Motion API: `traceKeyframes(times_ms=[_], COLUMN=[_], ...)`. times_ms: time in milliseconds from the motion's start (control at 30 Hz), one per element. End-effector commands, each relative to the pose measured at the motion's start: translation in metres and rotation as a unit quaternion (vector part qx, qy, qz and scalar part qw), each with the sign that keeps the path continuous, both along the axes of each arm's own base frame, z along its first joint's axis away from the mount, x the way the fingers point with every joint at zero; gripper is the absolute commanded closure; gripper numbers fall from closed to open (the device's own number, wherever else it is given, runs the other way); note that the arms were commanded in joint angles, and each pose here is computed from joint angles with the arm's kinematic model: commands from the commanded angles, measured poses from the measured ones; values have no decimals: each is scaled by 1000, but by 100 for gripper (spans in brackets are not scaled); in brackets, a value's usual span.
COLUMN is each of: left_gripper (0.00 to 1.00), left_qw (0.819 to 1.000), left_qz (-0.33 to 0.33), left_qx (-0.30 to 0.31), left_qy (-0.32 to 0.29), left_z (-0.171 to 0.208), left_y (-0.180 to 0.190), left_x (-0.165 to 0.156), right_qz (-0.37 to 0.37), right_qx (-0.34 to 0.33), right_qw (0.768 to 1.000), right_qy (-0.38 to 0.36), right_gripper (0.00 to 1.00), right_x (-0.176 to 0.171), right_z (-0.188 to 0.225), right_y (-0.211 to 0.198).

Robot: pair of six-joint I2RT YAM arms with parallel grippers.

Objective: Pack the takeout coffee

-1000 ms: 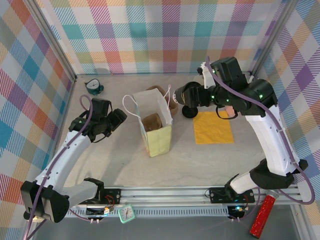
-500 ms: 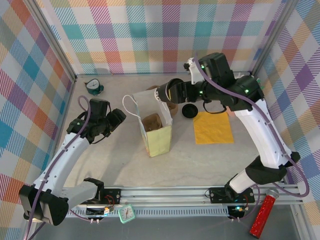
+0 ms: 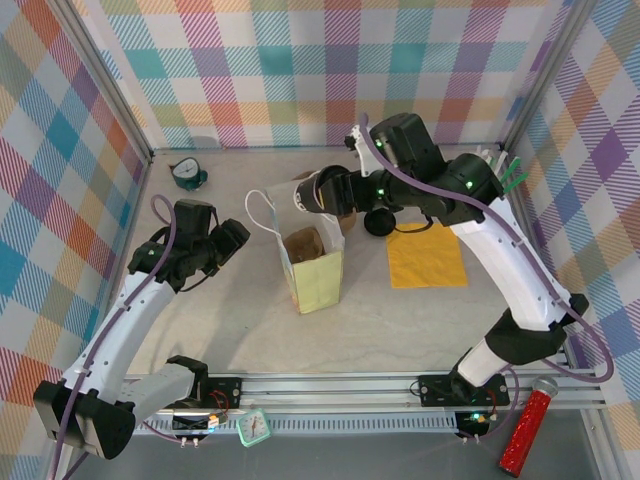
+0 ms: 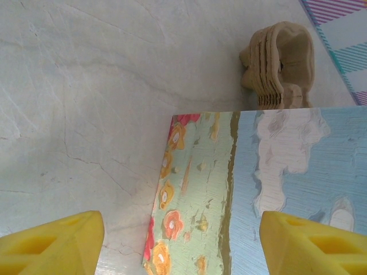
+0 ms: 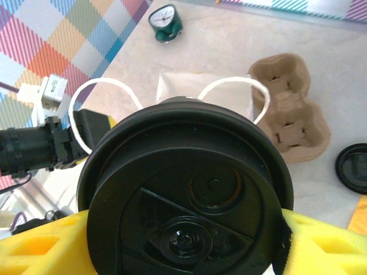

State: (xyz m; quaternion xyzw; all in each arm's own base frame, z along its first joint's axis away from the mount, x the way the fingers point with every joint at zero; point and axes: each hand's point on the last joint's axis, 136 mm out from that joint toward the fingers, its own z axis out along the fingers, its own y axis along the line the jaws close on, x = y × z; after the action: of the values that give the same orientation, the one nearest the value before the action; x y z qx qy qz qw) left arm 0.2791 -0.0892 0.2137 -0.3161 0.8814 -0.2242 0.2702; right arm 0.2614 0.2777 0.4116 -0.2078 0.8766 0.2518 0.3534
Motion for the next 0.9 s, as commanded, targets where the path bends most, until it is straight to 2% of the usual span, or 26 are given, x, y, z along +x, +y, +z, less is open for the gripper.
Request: traceKeyframes(times_ms=[0, 167, 367, 600, 867], left_gripper=[29, 29, 29, 29, 29], left_qw=[1000, 1000, 1000, 1000, 1000], left_qz=[-6, -6, -5, -5, -7], left_qx=[7, 4, 5, 5, 17], left_qy=[7, 7, 6, 3, -7], left_z=[-4, -3, -1, 2, 13], left_y=[2, 1, 2, 3, 6], left_x=[-5, -4, -4, -6, -7], right_qz=[-17, -22, -5, 17, 17], right_qx=[18, 22, 37, 34, -2], right_qw=[998, 995, 995, 998, 1000], right_qy=[-62, -94, -89, -40, 13], right_gripper=[30, 30, 30, 30, 30], right_x=[-4, -9, -11, -9, -6], right_z=[36, 50, 51, 21, -16], right_y=[-20, -32, -24, 1, 17])
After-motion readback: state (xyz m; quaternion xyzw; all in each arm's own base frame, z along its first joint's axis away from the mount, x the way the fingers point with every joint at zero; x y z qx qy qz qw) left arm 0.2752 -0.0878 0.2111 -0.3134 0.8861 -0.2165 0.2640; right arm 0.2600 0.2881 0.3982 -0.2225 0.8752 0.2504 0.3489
